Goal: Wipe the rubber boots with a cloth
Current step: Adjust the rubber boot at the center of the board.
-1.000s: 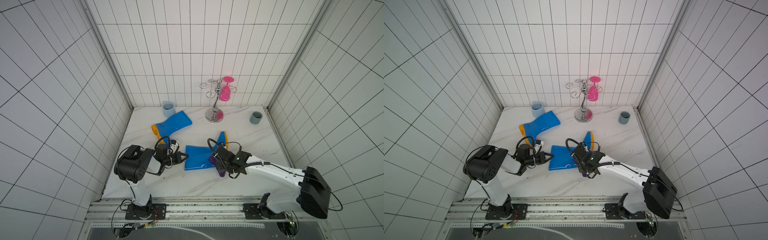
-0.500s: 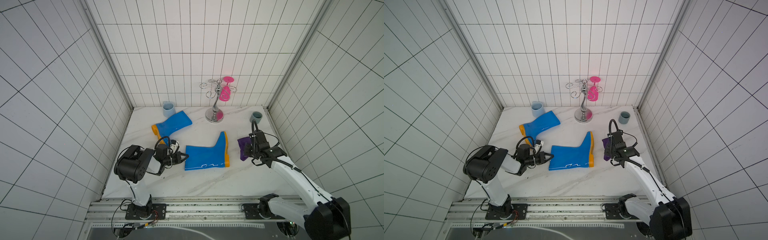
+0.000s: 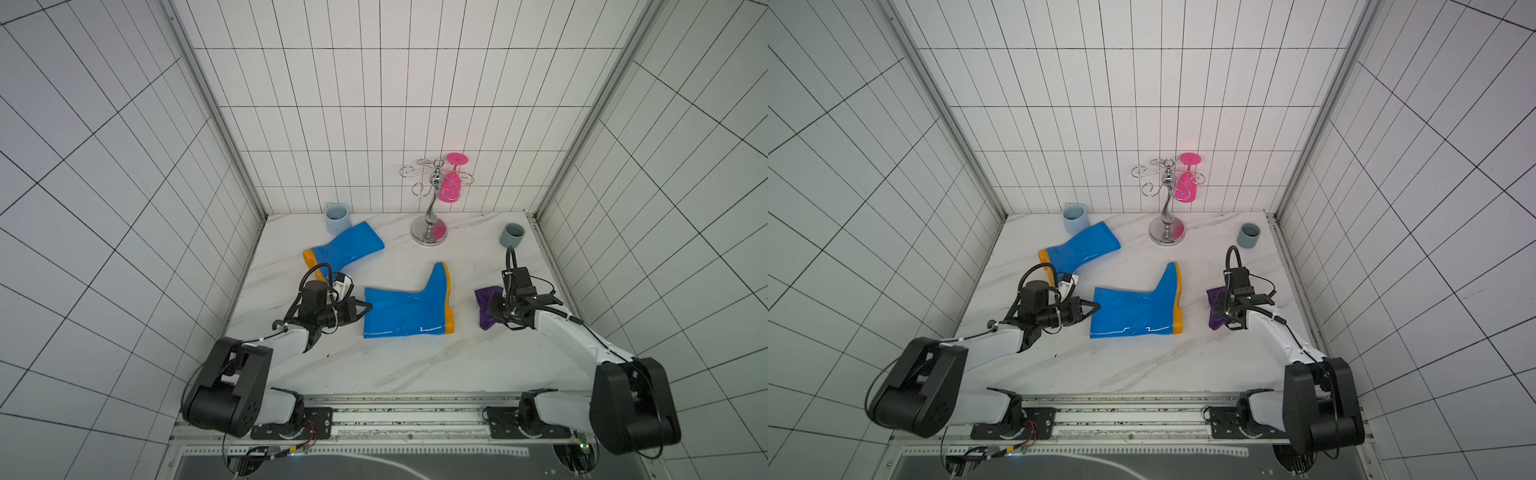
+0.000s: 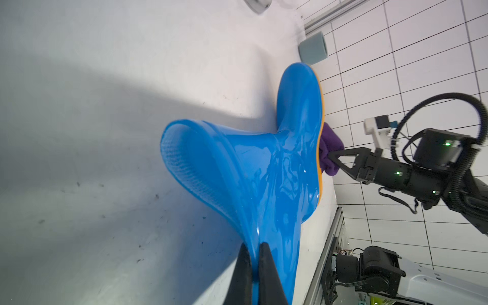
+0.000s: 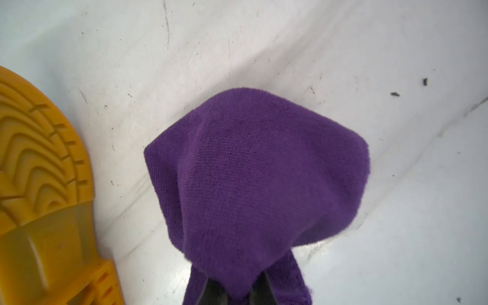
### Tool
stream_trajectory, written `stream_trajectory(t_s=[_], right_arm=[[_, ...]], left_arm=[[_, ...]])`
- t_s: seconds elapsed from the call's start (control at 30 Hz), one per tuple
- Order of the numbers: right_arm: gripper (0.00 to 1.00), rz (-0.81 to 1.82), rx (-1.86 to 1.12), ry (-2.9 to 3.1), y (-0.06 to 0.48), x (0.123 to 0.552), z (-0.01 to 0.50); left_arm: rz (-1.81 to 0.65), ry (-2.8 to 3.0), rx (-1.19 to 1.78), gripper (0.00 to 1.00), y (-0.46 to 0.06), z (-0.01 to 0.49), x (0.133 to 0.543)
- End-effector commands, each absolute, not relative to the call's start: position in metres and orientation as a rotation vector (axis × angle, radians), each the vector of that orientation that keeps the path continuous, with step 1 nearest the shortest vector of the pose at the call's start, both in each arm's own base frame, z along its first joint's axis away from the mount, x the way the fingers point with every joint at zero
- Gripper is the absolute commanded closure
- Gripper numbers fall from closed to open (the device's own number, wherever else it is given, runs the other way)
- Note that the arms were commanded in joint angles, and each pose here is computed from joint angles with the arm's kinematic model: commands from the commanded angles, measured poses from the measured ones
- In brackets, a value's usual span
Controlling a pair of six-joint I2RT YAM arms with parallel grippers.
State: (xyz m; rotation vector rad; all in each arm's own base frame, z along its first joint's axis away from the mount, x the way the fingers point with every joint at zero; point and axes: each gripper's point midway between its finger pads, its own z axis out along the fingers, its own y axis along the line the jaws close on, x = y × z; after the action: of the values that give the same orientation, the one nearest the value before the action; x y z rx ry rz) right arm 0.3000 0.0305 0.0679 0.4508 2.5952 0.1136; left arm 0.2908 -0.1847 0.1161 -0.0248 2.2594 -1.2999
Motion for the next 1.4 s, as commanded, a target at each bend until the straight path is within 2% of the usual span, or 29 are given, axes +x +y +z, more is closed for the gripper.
stream_trajectory(t_s=[0.0,0.5,0.67,0.87,1.1,1.37], right_arm=[[1.00,0.150,0.431,2.606,0.033,0.295,0.057],[1.00,0.179,0.376,2.509,0.030,0.301,0.100],[1.00,0.212,0.371,2.486,0.031,0.298,0.109],[1.00,0.245,0.373,2.439,0.031,0.295,0.124],[1.00,0.267,0.377,2.377,0.028,0.294,0.152],[1.00,0.252,0.404,2.271,0.015,0.288,0.199]], left_arm=[[-1.180,2.279,-0.055,1.00,-0.166,0.143,0.294],[-0.957,2.125,0.086,1.00,-0.144,0.294,0.292],[-0.923,2.155,0.171,1.00,-0.145,0.323,0.287],[-0.836,2.308,0.252,1.00,-0.165,0.287,0.288],[-0.860,2.515,0.398,1.00,-0.244,0.206,0.275],[-0.982,2.507,0.544,1.00,-0.344,0.180,0.270]])
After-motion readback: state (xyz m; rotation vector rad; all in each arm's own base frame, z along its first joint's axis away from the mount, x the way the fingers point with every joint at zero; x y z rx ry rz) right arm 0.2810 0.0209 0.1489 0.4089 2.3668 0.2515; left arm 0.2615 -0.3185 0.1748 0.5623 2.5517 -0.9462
